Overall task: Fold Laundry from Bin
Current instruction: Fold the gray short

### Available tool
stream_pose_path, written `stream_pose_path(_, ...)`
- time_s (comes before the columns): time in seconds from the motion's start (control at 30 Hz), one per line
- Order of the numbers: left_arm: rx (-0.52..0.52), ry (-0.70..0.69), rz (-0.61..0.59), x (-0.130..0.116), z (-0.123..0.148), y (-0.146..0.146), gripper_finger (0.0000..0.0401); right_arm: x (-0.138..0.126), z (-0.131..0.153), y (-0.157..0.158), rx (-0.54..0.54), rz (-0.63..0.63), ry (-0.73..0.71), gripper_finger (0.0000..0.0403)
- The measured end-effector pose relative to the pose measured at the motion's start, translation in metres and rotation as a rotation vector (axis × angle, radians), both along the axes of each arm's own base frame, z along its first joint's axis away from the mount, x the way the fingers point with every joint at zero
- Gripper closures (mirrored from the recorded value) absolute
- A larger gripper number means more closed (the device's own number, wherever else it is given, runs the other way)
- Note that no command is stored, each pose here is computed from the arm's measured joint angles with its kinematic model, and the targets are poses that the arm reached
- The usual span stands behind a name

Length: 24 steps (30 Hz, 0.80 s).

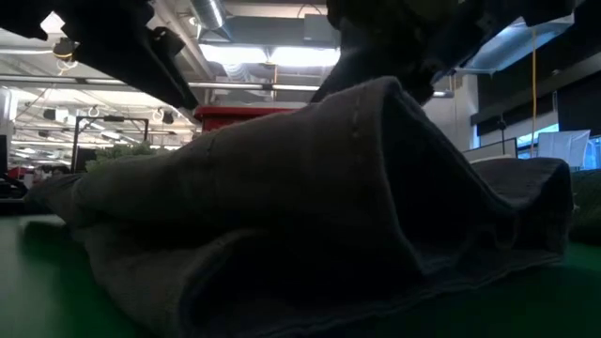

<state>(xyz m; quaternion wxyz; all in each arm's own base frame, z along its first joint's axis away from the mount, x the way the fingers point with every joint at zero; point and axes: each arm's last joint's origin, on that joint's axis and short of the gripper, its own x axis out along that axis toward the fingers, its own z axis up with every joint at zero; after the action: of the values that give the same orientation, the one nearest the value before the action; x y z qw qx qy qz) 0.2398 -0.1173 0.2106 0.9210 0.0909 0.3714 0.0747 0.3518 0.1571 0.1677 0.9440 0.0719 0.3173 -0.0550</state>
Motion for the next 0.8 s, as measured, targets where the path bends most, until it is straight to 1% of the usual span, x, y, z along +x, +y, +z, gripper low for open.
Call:
stream_pose_path(0.1, -0.008, -0.031, 0.044, -0.002, 0.001, -0.003, 0.0257, 0.004, 0.002, -0.001, 0.018, -0.006, -0.043, 0.0226)
stream_pose_path(0.17, -0.023, -0.036, 0.053, -0.003, 0.001, -0.005, 0.0257, 0.007, 0.007, 0.001, 0.035, 0.035, -0.088, 0.0226)
stream_pose_path(0.3, -0.102, -0.036, 0.059, -0.005, 0.000, -0.010, 0.0257, 0.012, 0.015, 0.004, -0.006, 0.110, -0.182, 0.0226)
stream_pose_path(0.4, -0.137, -0.039, 0.072, -0.007, 0.000, -0.014, 0.0257, 0.015, 0.022, 0.006, -0.018, 0.136, -0.255, 0.0226)
stream_pose_path(0.47, -0.152, -0.042, 0.069, -0.010, 0.000, -0.018, 0.0257, 0.016, 0.024, 0.006, -0.038, 0.148, -0.279, 0.0226)
stream_pose_path(0.63, -0.201, -0.048, 0.059, -0.017, 0.000, -0.030, 0.0257, 0.021, 0.032, 0.002, -0.078, 0.165, -0.364, 0.0226)
stream_pose_path(0.8, -0.217, -0.047, 0.015, -0.025, -0.001, -0.043, 0.0257, 0.028, 0.032, -0.013, -0.087, 0.127, -0.367, 0.0226)
